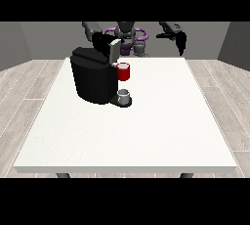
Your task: Insert the coffee pod into the coffee machine and close the lid
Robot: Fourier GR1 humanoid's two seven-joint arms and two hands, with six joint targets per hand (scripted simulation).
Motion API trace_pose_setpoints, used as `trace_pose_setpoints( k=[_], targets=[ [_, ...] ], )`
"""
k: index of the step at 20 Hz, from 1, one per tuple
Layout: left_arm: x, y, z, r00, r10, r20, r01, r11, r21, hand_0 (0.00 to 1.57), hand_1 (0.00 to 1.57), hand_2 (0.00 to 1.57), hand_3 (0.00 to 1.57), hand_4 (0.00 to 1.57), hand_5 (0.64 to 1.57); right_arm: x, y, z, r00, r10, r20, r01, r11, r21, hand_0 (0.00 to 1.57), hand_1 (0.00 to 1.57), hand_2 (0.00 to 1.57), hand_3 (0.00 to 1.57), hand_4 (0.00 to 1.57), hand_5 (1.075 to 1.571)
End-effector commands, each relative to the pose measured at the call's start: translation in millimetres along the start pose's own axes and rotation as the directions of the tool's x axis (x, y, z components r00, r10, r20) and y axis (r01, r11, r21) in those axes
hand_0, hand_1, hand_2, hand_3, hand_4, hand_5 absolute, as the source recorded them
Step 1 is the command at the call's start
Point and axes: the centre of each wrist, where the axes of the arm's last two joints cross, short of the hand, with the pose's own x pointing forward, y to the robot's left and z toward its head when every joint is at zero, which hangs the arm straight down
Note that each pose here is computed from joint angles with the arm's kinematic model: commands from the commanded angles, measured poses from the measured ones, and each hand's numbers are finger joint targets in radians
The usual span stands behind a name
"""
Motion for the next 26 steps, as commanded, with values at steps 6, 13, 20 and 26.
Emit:
trace_pose_setpoints(
  k=[6,13,20,26],
  targets=[
    [6,-20,-4,1.000,-0.010,-0.030,0.010,1.000,-0.007,0.00,0.00,0.00,0.00,0.17,1.571,22,22,-20.4,0.996,0.085,-0.001,-0.085,0.995,0.047,0.00,0.00,0.00,0.00,0.12,1.571],
    [-1,23,7,0.999,-0.001,-0.036,0.001,1.000,-0.007,0.00,0.00,0.00,0.00,0.15,1.571,23,36,-20.5,0.996,0.090,0.029,-0.092,0.994,0.060,0.00,0.00,0.00,0.00,0.07,1.571],
    [-6,-6,10,1.000,-0.011,0.010,0.011,1.000,-0.001,0.00,0.00,0.00,0.00,0.20,1.571,8,65,-4.6,0.991,-0.037,0.130,0.020,0.991,0.132,0.00,0.00,0.00,0.00,0.26,1.571],
    [-45,10,35,0.999,0.021,-0.048,-0.018,0.997,0.073,0.00,0.00,0.00,0.00,0.19,1.571,-31,78,51.3,0.981,-0.195,0.017,0.191,0.973,0.128,0.00,0.00,0.00,0.00,0.25,1.571]
  ],
)
